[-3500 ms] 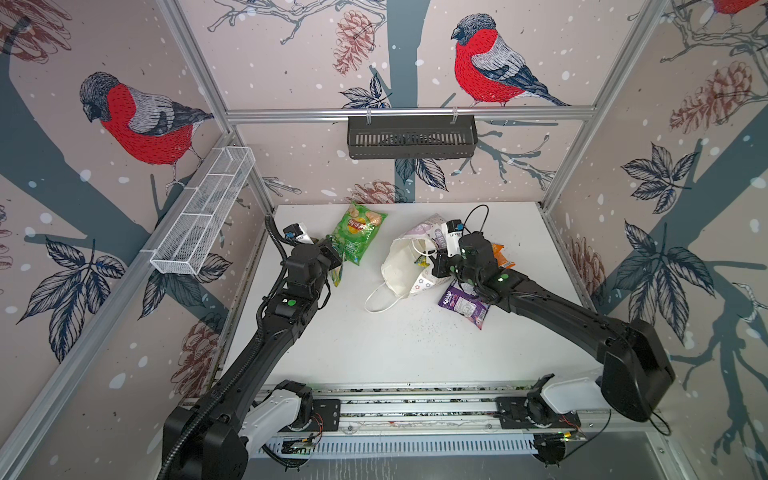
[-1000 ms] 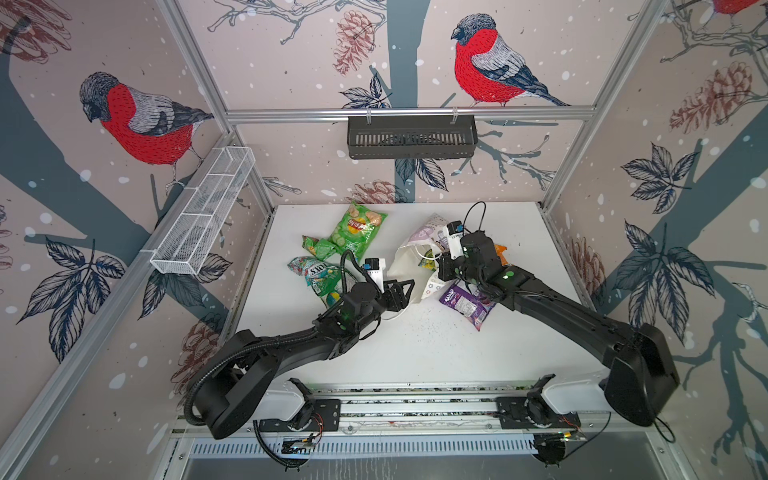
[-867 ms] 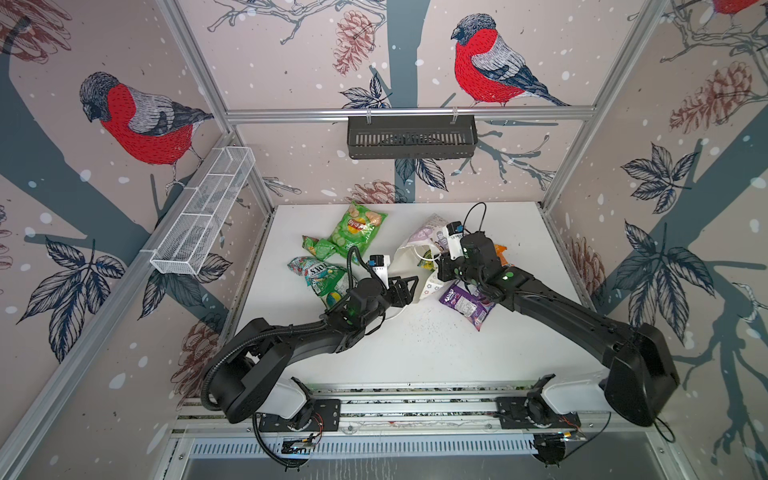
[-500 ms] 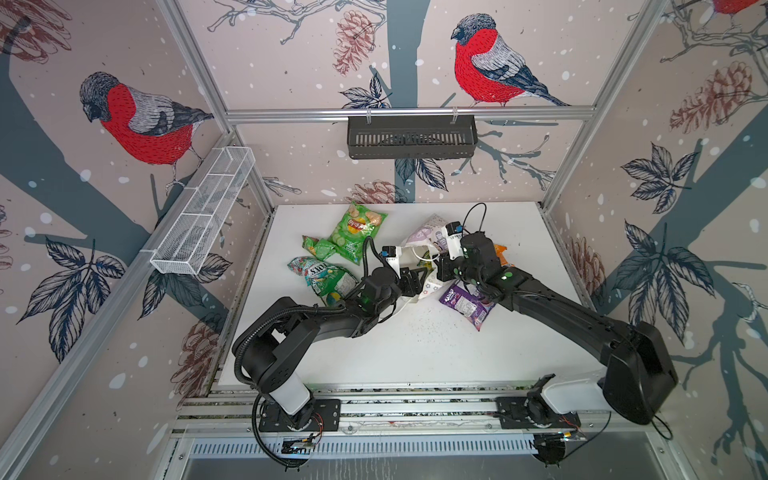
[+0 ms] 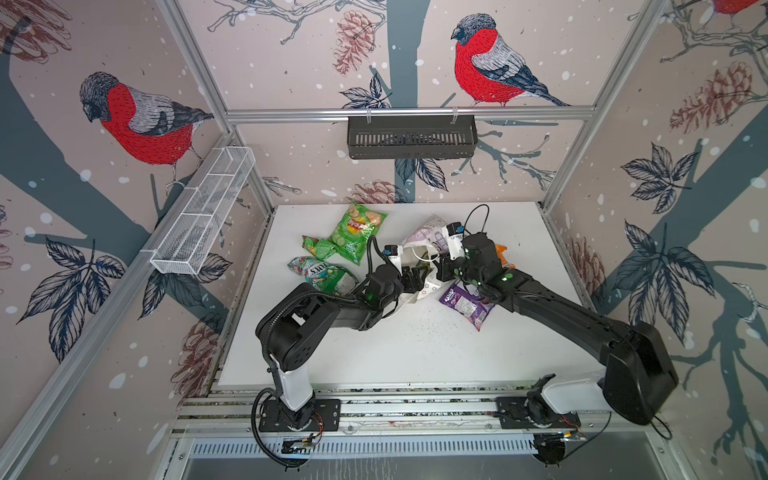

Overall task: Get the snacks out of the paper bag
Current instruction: 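Reach the left gripper into the bag toward the remaining yellow packet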

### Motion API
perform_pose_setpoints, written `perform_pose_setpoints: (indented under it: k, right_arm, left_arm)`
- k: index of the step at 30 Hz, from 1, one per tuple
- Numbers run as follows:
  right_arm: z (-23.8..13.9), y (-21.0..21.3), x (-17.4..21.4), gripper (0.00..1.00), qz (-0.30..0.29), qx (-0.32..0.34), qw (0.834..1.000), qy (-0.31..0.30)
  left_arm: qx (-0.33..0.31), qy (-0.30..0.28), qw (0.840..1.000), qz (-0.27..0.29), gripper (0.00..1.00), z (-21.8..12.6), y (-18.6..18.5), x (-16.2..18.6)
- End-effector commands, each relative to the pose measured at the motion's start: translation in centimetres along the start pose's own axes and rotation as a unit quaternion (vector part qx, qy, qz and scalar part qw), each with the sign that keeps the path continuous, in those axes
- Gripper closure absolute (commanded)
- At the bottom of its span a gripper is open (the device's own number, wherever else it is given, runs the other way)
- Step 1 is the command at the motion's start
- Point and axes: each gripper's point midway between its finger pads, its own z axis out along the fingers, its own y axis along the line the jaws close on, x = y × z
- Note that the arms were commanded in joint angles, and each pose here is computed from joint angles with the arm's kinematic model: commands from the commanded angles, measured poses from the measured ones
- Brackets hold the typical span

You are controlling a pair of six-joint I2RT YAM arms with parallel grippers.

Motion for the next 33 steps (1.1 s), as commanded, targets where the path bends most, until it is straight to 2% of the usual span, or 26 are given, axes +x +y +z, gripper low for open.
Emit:
perform_pose_setpoints:
  k: [1,5,13,33]
  right_arm:
    - [-0.1,0.8,-1.2,1.0,0.007,-0.021,0.999,-0.025]
    - [0.1,0.6,-1.1,1.0,0.012,-0.022,0.999,-0.025]
    - [0.3,0.5,-1.1,1.0,0.022,-0.024,0.999,-0.024]
    - [1.2,0.6,-0.4,1.0,0.036,-0.035,0.999,-0.018]
  left_arm:
    - [0.051,-0.036,0.998,-0.023,0.26,-0.5,-1.4,-1.7]
    - [0.045,-0.034,0.998,-0.012,0.26,-0.6,-1.3,-1.6]
    - [0.06,-0.026,0.997,-0.031,0.25,0.6,-1.0,-0.6]
    - [0.052,0.018,0.998,-0.037,0.18,5.8,-0.5,1.9]
